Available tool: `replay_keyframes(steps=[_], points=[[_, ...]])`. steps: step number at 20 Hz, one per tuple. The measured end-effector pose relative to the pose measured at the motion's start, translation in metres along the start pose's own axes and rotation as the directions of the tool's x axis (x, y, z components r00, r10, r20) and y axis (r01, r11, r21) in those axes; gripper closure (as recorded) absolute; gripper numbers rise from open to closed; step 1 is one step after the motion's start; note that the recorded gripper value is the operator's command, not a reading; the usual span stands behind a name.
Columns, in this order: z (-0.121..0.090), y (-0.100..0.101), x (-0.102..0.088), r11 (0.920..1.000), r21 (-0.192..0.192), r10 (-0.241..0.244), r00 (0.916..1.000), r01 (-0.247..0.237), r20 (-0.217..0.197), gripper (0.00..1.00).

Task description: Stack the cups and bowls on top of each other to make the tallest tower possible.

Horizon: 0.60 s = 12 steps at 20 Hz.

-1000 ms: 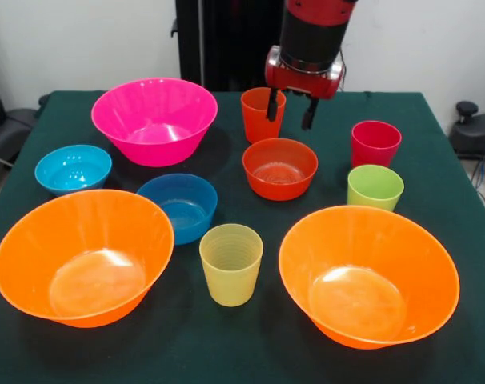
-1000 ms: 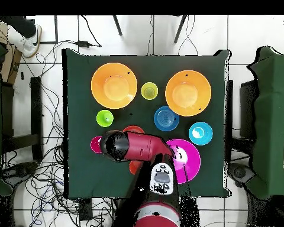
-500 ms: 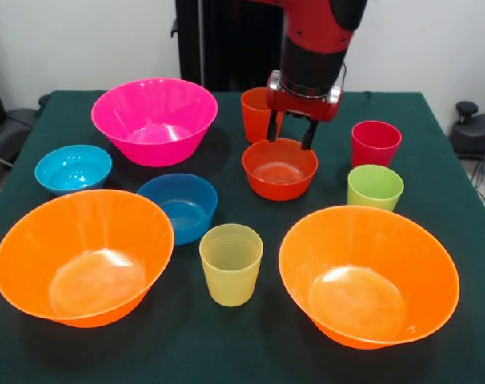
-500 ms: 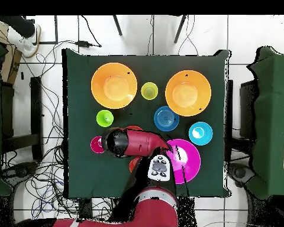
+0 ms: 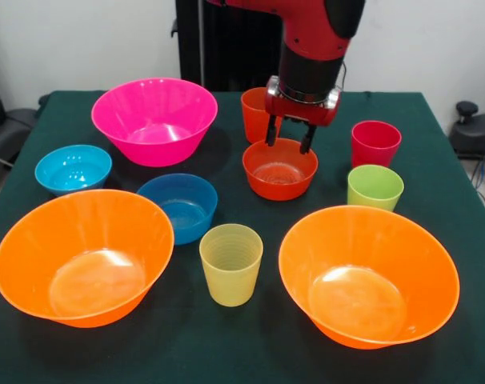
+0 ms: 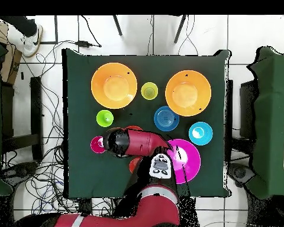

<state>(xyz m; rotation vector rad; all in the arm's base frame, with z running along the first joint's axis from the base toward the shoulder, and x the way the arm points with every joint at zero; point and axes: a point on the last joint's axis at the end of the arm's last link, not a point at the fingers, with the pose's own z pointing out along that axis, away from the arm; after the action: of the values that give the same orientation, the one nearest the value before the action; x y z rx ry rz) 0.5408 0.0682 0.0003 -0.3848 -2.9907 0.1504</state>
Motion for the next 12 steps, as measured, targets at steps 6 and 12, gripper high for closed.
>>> replay_keyframes(steps=[6, 12], points=[[0.002, -0.007, -0.008, 0.9996, -0.019, 0.021, 0.9996, -0.021, 0.017, 0.00], [0.002, -0.015, -0.016, 0.9989, -0.029, 0.039, 0.9982, -0.038, 0.046, 0.00]])
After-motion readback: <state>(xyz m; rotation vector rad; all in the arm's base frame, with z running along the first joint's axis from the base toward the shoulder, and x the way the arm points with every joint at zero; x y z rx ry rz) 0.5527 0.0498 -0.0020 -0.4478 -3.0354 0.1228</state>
